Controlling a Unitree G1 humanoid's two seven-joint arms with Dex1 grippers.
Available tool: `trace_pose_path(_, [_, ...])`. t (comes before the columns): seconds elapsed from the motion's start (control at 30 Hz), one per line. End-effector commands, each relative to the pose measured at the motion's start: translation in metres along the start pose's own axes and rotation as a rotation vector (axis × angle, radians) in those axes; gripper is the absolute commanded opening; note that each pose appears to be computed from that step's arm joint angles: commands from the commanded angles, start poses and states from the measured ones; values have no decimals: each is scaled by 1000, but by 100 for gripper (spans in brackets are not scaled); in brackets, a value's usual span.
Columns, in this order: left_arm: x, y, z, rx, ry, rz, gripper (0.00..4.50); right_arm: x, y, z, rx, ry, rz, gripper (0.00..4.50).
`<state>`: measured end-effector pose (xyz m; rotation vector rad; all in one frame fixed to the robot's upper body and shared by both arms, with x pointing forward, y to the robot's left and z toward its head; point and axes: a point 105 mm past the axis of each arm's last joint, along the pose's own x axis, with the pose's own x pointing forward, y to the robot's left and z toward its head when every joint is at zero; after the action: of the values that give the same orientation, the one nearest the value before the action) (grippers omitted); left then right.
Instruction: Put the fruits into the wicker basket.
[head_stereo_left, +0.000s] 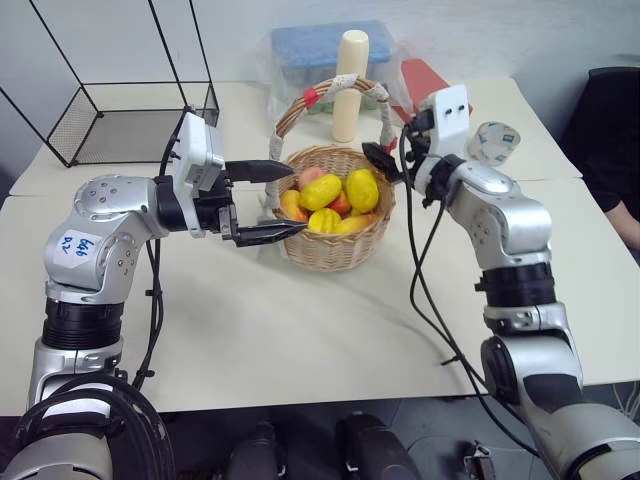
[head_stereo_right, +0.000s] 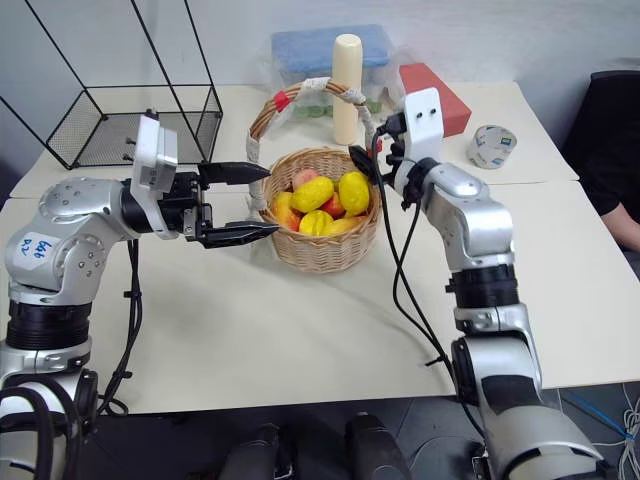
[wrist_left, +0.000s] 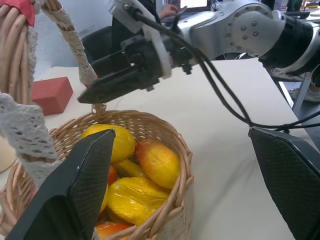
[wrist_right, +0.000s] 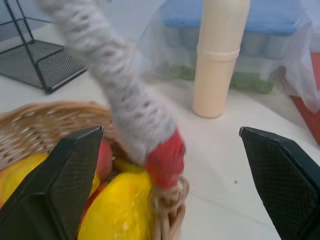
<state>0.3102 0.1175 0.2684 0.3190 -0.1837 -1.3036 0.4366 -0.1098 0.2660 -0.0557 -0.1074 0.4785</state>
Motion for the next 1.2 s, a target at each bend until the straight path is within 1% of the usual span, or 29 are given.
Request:
trace_pose_path(0.03, [-1, -3, 14, 50, -26, -1, 450, 6, 0, 11, -21, -60, 7, 393])
trace_pose_path(0.27, [-2, -4, 14, 48, -26, 5, 450, 2, 10, 13, -54, -82, 64, 164])
trace_pose_path(0.37, [-1, -3, 13, 42, -29, 5, 450, -10, 7, 14, -176, -99, 41, 61])
trace_pose_path(0.4, [0, -3, 12, 40, -30, 6, 450, -17, 4, 15, -195, -106, 31, 37])
trace_pose_path(0.47, [2, -3, 11, 35, -35, 3, 450, -33, -4, 18, -197, -120, 6, 33])
trace_pose_path(0.6, [6, -7, 9, 9, -48, -31, 450, -87, -33, 44, -199, -177, -71, 33])
trace_pose_path(0.63, [7, -9, 8, -3, -50, -44, 450, -102, -43, 50, -225, -182, -113, 33])
trace_pose_path(0.7, [8, -13, 6, -31, -59, -86, 450, -144, -84, 51, -295, -117, -276, 33])
trace_pose_path(0.73, [8, -15, 6, -40, -63, -99, 450, -159, -96, 51, -311, -92, -327, 33])
trace_pose_path(0.8, [10, -14, 5, -48, -71, -105, 450, -185, -117, 46, -282, -59, -418, 33])
trace_pose_path(0.9, [12, -13, 4, -52, -75, -109, 450, -204, -131, 39, -269, -35, -481, 33])
trace_pose_path(0.97, [17, -11, 3, -48, -81, -122, 450, -219, -147, 21, -219, -13, -564, 33])
trace_pose_path(1.03, [20, -10, 3, -44, -84, -133, 450, -225, -153, 10, -198, 3, -608, 33])
trace_pose_path(1.1, [22, -9, 4, -41, -87, -142, 450, -225, -153, -1, -148, -5, -602, 105])
trace_pose_path(1.13, [22, -8, 5, -41, -89, -146, 450, -227, -153, -4, -138, -6, -600, 127])
trace_pose_path(1.2, [23, -7, 5, -43, -90, -155, 450, -236, -152, -4, -126, -15, -597, 197])
